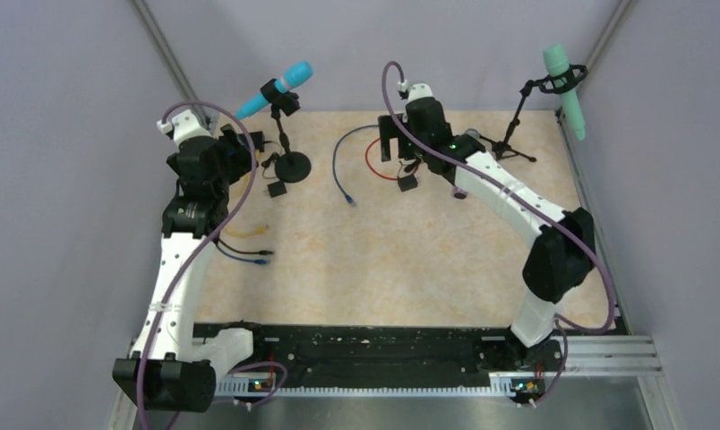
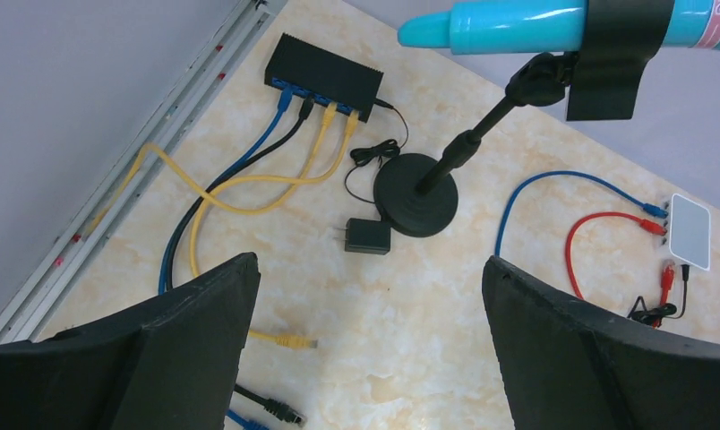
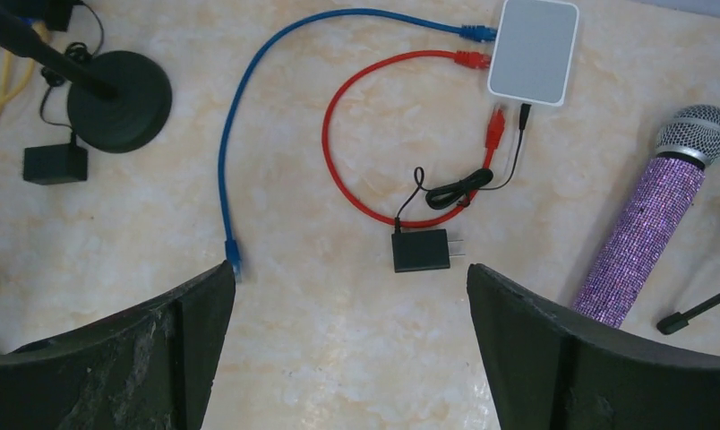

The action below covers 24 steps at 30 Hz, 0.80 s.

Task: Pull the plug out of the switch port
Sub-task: Move the connector to the center of the board.

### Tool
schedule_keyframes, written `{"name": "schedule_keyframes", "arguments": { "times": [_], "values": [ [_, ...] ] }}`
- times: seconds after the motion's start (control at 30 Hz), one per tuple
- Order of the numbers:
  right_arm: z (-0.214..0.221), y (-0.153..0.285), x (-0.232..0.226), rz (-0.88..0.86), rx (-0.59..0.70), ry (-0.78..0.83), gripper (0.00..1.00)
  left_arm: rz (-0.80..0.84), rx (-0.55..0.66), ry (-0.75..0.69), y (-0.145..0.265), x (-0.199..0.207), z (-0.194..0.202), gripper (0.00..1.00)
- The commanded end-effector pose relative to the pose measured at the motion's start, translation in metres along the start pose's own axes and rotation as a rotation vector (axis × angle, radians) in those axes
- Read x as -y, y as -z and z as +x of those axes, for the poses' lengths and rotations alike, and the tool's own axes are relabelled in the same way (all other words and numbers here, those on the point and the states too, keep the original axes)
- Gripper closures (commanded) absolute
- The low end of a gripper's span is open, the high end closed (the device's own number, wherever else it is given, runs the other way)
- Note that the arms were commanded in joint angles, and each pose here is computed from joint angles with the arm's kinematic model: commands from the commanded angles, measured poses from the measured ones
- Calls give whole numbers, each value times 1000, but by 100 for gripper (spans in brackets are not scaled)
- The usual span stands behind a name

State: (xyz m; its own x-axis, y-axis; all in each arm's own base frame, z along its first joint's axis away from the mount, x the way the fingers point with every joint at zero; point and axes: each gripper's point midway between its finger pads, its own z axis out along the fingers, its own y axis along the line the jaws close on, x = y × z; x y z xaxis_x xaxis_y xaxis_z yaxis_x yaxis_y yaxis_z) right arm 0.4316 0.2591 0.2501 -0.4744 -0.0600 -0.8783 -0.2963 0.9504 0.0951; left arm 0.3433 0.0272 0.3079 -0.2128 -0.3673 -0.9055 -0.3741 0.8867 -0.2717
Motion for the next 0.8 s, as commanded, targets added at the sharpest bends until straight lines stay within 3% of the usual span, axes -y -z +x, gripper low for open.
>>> {"name": "schedule_keyframes", "arguments": {
  "times": [0.0,0.2,0.47,0.63,0.77],
  "values": [
    [14,-10,19,115,-120,50,1,31,2,5,-6,11,-10,1],
    [26,-25,24,132,-148,40,1,11,-33,-2,-7,-3,21,1],
    [29,-74,28,61,-185,-262,5,9,-43,-17,9,-14,34,1],
    [44,-113,4,-46,-243,-274,13,50,-76,-8,20,-12,46,1],
    [67,-139,-14,-87,-301,-265,14,40,-81,-12,29,-22,58,1]
  ]
}}
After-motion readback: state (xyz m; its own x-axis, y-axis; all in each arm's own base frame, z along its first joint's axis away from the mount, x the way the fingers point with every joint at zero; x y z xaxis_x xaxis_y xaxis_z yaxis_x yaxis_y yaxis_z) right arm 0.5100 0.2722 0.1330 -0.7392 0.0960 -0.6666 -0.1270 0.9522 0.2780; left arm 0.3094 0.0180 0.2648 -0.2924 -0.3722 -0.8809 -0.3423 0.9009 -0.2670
